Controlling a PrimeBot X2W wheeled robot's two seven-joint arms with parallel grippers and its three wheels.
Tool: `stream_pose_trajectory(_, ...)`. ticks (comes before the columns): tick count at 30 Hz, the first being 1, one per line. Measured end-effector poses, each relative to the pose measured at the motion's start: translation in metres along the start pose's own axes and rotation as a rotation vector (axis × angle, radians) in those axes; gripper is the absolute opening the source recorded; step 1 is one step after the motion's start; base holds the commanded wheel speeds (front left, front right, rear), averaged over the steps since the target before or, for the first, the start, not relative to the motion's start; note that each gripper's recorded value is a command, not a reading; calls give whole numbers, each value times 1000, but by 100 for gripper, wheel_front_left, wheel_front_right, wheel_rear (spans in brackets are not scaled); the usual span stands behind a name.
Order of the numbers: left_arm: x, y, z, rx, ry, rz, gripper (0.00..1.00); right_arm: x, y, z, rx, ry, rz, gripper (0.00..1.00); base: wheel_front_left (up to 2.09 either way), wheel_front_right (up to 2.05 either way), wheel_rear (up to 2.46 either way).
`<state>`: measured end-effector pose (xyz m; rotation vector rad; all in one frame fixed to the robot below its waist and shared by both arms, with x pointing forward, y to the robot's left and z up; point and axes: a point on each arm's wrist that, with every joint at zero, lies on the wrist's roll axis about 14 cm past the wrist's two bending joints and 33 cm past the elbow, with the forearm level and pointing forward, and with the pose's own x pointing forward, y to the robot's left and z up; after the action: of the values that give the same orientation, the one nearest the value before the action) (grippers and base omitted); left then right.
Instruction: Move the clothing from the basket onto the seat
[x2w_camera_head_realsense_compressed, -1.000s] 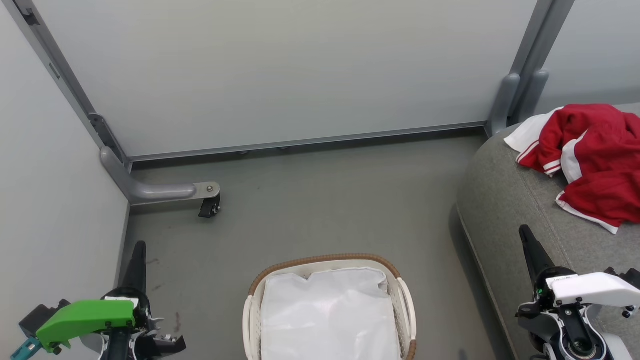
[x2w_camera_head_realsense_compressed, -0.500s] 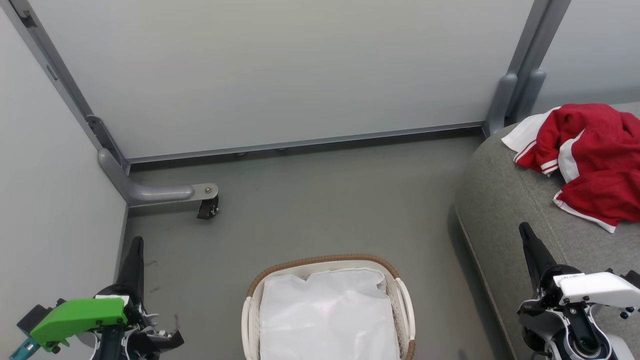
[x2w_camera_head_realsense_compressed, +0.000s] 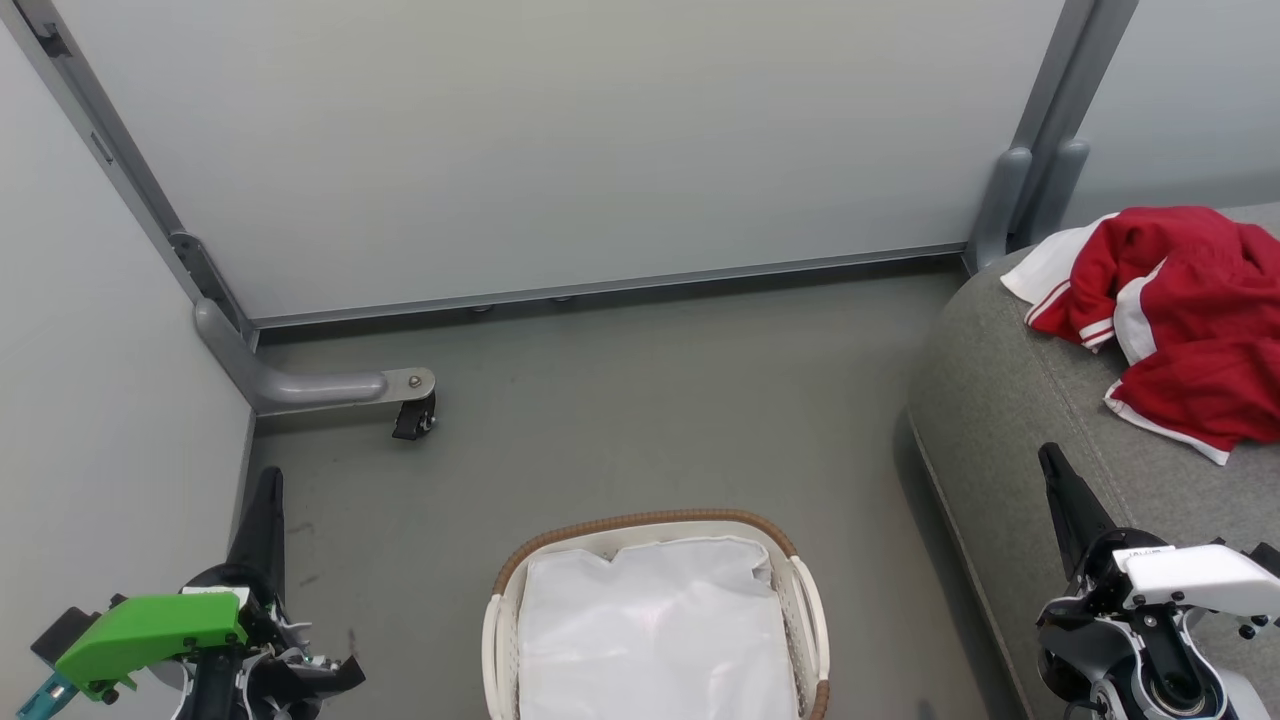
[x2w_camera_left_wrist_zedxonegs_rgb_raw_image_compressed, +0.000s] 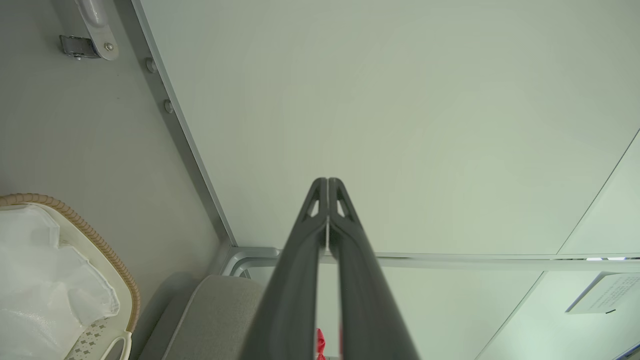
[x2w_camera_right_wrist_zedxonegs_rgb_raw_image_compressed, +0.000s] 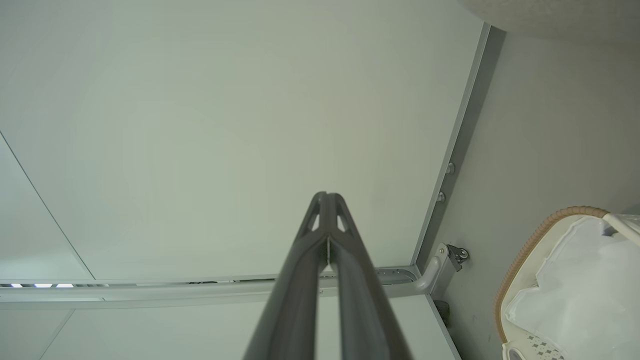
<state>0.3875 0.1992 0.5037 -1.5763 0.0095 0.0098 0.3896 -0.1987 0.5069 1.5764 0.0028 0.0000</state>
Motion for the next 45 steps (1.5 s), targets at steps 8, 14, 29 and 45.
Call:
stream_pose_trajectory(8,0,0,0,0,0,0,0,0,0,0,0,0,0,0,0,0,0)
stream_pose_trajectory(14,0,0,0,0,0,0,0,0,0,0,0,0,0,0,0,0,0)
stream_pose_trajectory(29,0,0,0,0,0,0,0,0,0,0,0,0,0,0,0,0,0)
stream_pose_trajectory(45,0,0,0,0,0,0,0,0,0,0,0,0,0,0,0,0,0)
